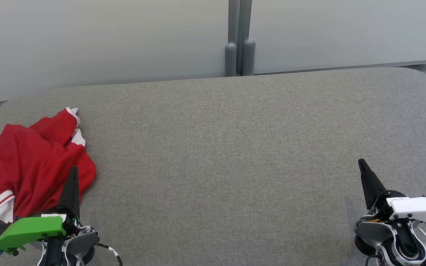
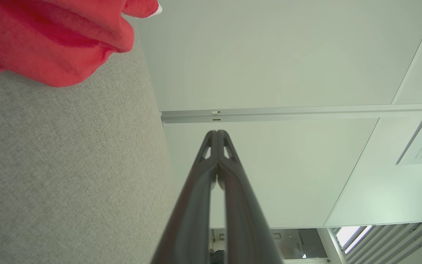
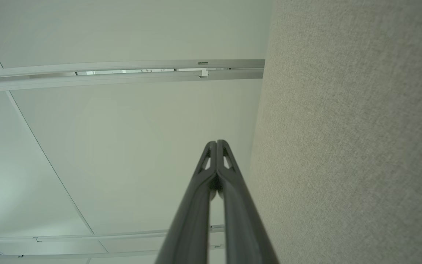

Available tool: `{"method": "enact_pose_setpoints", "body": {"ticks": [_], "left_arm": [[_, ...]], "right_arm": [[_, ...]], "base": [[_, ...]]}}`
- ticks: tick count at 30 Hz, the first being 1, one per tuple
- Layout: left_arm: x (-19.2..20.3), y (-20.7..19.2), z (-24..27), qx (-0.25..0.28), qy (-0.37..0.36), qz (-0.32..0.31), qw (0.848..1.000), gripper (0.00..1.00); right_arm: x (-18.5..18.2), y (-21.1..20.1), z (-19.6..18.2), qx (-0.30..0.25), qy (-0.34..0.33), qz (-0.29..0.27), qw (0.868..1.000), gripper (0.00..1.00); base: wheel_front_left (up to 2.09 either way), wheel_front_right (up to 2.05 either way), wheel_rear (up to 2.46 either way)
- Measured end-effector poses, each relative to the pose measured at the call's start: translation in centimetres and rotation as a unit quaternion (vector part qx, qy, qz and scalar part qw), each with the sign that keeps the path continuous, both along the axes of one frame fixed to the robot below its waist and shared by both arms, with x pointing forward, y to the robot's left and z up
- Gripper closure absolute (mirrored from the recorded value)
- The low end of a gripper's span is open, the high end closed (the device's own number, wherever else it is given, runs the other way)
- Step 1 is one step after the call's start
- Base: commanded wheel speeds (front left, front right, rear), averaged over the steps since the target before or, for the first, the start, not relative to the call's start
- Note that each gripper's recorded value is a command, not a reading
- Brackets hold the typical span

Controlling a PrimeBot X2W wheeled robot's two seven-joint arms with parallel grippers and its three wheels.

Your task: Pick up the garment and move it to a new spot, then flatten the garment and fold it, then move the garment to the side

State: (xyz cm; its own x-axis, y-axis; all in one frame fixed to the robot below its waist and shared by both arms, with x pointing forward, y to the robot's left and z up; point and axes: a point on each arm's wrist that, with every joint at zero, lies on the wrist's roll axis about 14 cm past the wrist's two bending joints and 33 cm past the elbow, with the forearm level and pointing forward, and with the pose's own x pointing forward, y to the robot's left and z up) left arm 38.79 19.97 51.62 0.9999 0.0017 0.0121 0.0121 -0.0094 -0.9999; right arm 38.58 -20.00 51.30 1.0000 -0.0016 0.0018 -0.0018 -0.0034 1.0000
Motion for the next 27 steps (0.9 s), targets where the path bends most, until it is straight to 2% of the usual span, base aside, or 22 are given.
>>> {"method": "enact_pose_setpoints", "body": {"ticks": [27], "left_arm": [[0.00,0.00,0.00,0.000,0.000,0.000,1.000,1.00]], "right_arm": [[0.00,0.00,0.00,0.000,0.000,0.000,1.000,1.00]], "base": [[0.00,0.00,0.00]]}}
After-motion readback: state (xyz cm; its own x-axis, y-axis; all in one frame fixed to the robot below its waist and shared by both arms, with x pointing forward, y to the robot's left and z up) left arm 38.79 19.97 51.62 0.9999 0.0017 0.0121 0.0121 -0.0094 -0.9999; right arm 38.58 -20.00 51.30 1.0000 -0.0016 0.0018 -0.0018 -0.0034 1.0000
